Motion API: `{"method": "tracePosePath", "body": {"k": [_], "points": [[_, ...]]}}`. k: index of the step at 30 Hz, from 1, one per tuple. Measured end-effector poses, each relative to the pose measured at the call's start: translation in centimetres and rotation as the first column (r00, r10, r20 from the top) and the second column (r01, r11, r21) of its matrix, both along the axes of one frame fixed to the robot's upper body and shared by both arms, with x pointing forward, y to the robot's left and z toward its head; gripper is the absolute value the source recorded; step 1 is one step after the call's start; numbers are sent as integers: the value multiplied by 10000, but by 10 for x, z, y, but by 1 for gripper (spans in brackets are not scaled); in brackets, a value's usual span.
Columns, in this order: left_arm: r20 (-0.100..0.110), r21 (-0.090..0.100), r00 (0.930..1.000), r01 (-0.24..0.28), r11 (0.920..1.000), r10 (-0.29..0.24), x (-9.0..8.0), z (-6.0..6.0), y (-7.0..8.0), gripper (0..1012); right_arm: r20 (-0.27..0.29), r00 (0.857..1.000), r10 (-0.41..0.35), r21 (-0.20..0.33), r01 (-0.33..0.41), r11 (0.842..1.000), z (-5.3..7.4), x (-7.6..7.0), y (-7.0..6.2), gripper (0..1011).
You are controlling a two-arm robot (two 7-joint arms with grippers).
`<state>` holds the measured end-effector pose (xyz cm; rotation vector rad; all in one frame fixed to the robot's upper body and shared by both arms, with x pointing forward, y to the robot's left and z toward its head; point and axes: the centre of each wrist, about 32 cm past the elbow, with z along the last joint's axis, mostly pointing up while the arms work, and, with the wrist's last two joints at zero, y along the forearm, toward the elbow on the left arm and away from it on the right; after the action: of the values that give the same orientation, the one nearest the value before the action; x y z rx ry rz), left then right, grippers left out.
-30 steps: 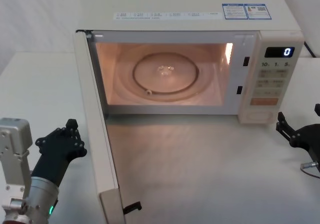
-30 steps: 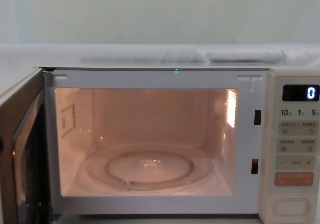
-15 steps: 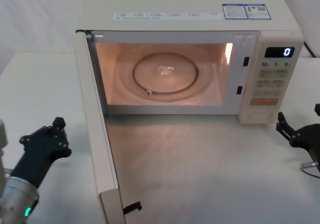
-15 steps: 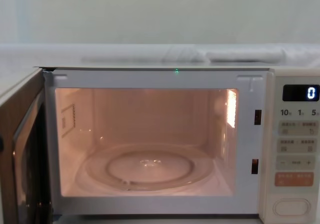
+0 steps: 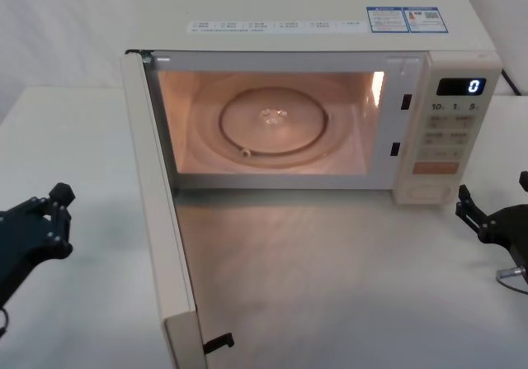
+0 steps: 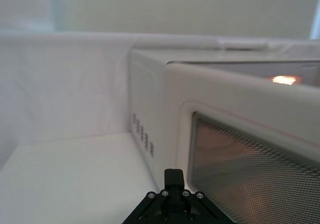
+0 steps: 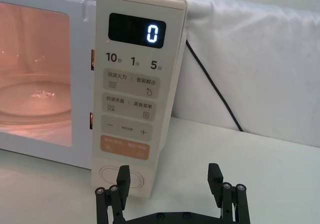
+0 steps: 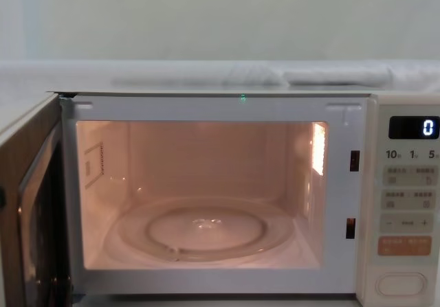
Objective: Press the button to open the microwave door with one hand; close the microwave door with the other hand.
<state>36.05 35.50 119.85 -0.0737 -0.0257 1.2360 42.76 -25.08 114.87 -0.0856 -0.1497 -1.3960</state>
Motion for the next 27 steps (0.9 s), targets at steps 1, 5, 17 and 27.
{"method": "tracePosePath", "body": {"k": [1, 5, 17, 27], "points": [[29, -16, 9999, 134, 9999, -134, -1, 2, 3, 0, -1, 10000, 0, 0, 0, 10000, 0, 0, 0, 1002], [139, -111, 9966, 815, 9966, -814, -4, 11, 15, 0, 0, 10000, -1, 0, 1, 10000, 0, 0, 0, 1002], [136, -575, 9641, 2657, 9623, -2654, -12, 23, 23, 0, 0, 10000, -1, 0, 1, 10000, 0, 0, 0, 1002], [302, -1051, 9252, 3794, 9193, -3784, -9, 24, 1, 0, 1, 10000, -1, 0, 1, 10000, 0, 0, 0, 1002]]}}
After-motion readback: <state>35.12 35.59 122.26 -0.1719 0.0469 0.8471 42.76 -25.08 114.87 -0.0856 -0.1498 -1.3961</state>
